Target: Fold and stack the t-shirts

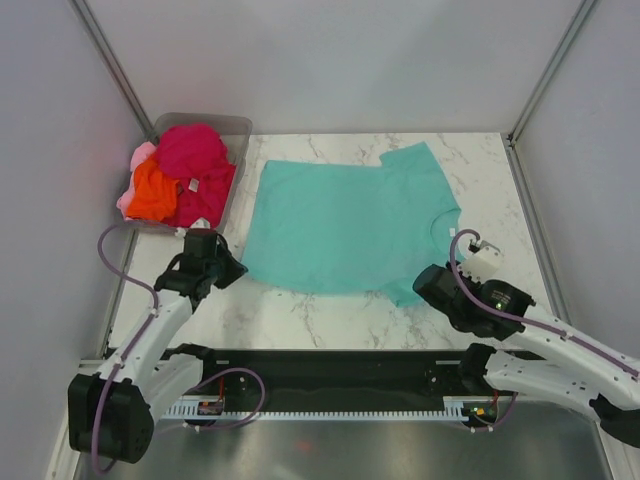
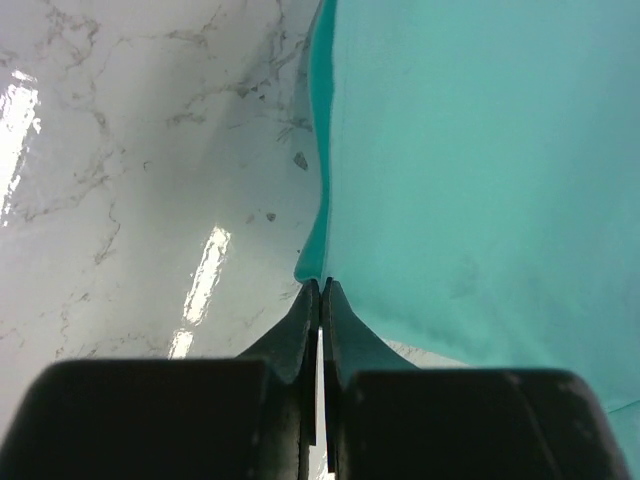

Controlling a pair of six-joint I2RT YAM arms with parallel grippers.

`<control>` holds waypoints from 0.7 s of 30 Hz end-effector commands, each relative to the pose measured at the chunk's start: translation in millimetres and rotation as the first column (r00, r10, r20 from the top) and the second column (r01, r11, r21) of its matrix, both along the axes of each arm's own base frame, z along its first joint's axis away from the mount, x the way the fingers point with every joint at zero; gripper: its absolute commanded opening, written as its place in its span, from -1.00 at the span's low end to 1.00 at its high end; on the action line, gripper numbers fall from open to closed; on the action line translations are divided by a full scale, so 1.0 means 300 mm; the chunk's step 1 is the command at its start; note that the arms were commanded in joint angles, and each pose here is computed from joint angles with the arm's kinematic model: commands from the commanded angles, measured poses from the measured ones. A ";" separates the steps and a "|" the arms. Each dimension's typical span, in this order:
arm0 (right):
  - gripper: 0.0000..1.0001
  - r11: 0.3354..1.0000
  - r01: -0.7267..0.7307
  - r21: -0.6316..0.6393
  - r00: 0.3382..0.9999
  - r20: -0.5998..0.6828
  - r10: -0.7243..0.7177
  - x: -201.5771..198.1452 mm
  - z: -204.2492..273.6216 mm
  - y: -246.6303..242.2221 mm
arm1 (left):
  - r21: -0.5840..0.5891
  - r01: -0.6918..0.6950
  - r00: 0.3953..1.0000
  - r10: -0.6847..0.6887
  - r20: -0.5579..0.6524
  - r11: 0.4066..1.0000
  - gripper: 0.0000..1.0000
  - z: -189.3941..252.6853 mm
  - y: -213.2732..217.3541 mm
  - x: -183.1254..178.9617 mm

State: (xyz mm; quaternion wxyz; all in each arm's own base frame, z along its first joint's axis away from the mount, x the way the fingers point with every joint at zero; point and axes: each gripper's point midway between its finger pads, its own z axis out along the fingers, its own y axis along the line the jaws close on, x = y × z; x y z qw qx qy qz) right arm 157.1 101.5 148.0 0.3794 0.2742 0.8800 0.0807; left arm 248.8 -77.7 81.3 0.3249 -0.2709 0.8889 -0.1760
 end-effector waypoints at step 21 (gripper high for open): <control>-1.00 0.950 -0.098 -0.295 0.995 -0.012 0.099 0.665 0.138 -0.126 | 0.114 0.273 0.956 -0.256 -0.144 0.955 -0.96 0.135 -0.110 0.510</control>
